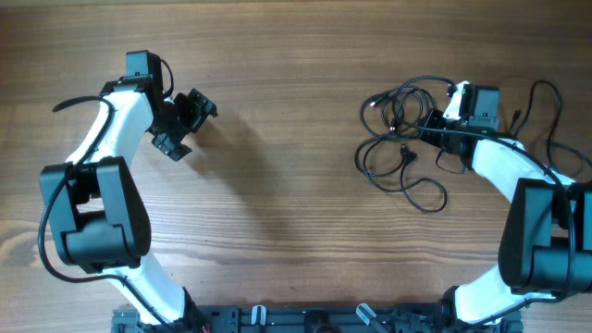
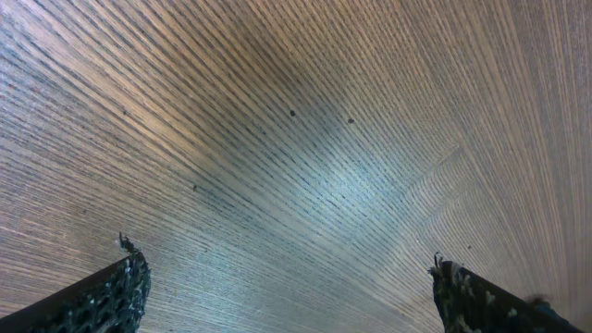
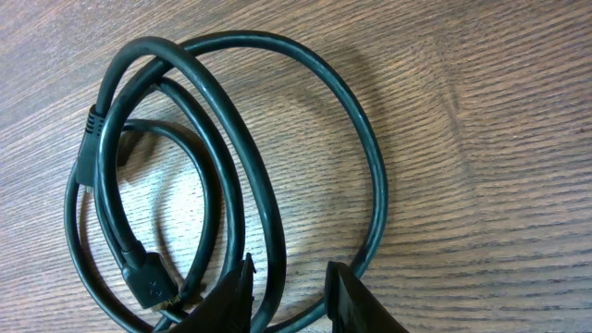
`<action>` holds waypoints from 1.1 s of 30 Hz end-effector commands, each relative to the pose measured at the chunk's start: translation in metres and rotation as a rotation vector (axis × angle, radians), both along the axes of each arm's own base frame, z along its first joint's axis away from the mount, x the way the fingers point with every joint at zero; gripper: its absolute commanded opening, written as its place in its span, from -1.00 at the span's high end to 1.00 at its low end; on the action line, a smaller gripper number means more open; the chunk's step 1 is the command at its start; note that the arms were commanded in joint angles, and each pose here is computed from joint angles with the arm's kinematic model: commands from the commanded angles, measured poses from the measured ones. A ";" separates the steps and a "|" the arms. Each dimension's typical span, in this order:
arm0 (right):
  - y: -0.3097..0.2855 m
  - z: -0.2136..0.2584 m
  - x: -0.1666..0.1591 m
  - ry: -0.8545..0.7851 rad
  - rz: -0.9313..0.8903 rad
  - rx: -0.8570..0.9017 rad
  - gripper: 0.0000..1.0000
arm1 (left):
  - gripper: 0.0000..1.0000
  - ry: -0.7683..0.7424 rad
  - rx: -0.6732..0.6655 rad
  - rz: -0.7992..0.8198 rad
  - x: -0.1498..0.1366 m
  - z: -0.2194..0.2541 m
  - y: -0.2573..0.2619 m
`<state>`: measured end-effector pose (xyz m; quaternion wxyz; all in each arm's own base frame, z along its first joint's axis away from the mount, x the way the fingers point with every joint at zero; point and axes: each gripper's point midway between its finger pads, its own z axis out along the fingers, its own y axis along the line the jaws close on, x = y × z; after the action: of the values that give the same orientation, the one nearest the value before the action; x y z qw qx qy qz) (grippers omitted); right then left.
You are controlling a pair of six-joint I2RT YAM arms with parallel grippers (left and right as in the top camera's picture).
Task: Untangle cables
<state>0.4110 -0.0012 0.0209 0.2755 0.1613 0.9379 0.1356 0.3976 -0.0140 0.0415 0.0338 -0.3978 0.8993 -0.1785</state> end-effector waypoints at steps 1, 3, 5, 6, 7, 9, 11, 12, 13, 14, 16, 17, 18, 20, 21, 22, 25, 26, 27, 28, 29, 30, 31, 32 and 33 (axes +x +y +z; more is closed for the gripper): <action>-0.001 -0.004 -0.001 0.008 -0.011 -0.008 0.44 | -1.00 -0.014 0.012 -0.006 0.003 0.003 0.002; -0.001 -0.004 -0.001 0.007 -0.011 -0.008 0.43 | -1.00 -0.014 0.012 -0.006 0.003 0.003 0.002; 0.000 -0.004 0.000 0.006 -0.011 -0.008 0.43 | -0.99 -0.014 0.012 -0.006 0.003 0.003 0.002; -0.001 -0.004 0.000 0.007 -0.013 -0.007 0.44 | -1.00 -0.014 0.012 -0.007 0.003 0.003 0.001; 0.000 -0.004 0.000 0.008 -0.013 -0.006 0.43 | -1.00 -0.014 0.012 -0.006 0.003 0.003 0.002; 0.000 -0.007 -0.001 0.016 -0.021 -0.001 0.44 | -1.00 -0.014 0.012 -0.006 0.003 0.003 0.002; 0.000 -0.014 -0.002 0.032 -0.035 0.010 0.44 | -1.00 -0.014 0.012 -0.006 0.003 0.003 0.002; 0.000 -0.017 -0.002 0.035 -0.035 0.011 0.44 | -1.00 -0.014 0.012 -0.007 0.003 0.003 0.001; 0.000 -0.020 -0.001 0.038 -0.035 0.010 0.43 | -1.00 -0.014 0.012 -0.006 0.003 0.003 0.002; 0.000 -0.024 -0.001 0.043 -0.034 0.011 0.43 | -1.00 -0.014 0.012 -0.007 0.003 0.003 0.001; 0.000 -0.029 0.000 0.048 -0.034 0.014 0.43 | -1.00 -0.014 0.012 -0.006 0.003 0.003 0.002; 0.001 -0.030 0.000 0.048 -0.032 0.016 0.44 | -1.00 -0.014 0.012 -0.006 0.003 0.003 0.002; 0.001 -0.031 0.000 0.047 -0.031 0.017 0.45 | -1.00 -0.014 0.012 -0.007 0.003 0.003 0.001; 0.001 -0.030 0.001 0.043 -0.031 0.017 0.53 | -1.00 -0.014 0.012 -0.006 0.003 0.003 0.002; 0.001 -0.030 0.002 0.040 -0.031 0.017 0.64 | -1.00 -0.014 0.012 -0.006 0.003 0.003 0.002; 0.001 -0.029 0.002 0.037 -0.030 0.016 0.83 | -1.00 -0.015 0.012 -0.006 0.003 0.003 0.002; 0.006 -0.028 0.003 0.032 -0.012 0.042 0.91 | -0.96 -0.015 0.012 -0.006 0.003 0.003 0.002; 0.013 -0.025 0.003 0.026 0.017 0.075 0.92 | -0.90 -0.015 0.012 -0.007 0.003 0.003 0.001; 0.022 -0.021 0.004 0.018 0.050 0.118 0.91 | -0.86 -0.016 0.012 -0.007 0.003 0.003 0.002; 0.028 -0.018 0.005 0.012 0.072 0.151 0.91 | -0.83 -0.017 0.012 -0.007 0.003 0.003 0.002; 0.037 -0.014 0.005 0.004 0.103 0.196 0.91 | -0.79 -0.024 0.013 -0.007 0.005 0.003 0.002; 0.045 -0.008 0.006 -0.006 0.132 0.238 0.91 | -0.68 -0.032 0.014 -0.008 0.007 0.004 0.002; 0.052 -0.002 0.005 -0.013 0.158 0.275 0.91 | -0.61 -0.039 0.015 -0.011 0.008 0.004 0.002; 0.058 0.004 0.005 -0.021 0.180 0.308 0.91 | -0.59 -0.049 0.019 -0.033 0.009 0.004 0.002; 0.064 0.013 0.004 -0.031 0.205 0.343 0.91 | -0.61 -0.067 0.015 -0.086 0.009 0.005 -0.001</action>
<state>0.4141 0.0290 0.0115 0.2551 0.1502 0.9278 0.2272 0.4033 -0.0134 0.0427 0.0457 -0.3931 0.9001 -0.1821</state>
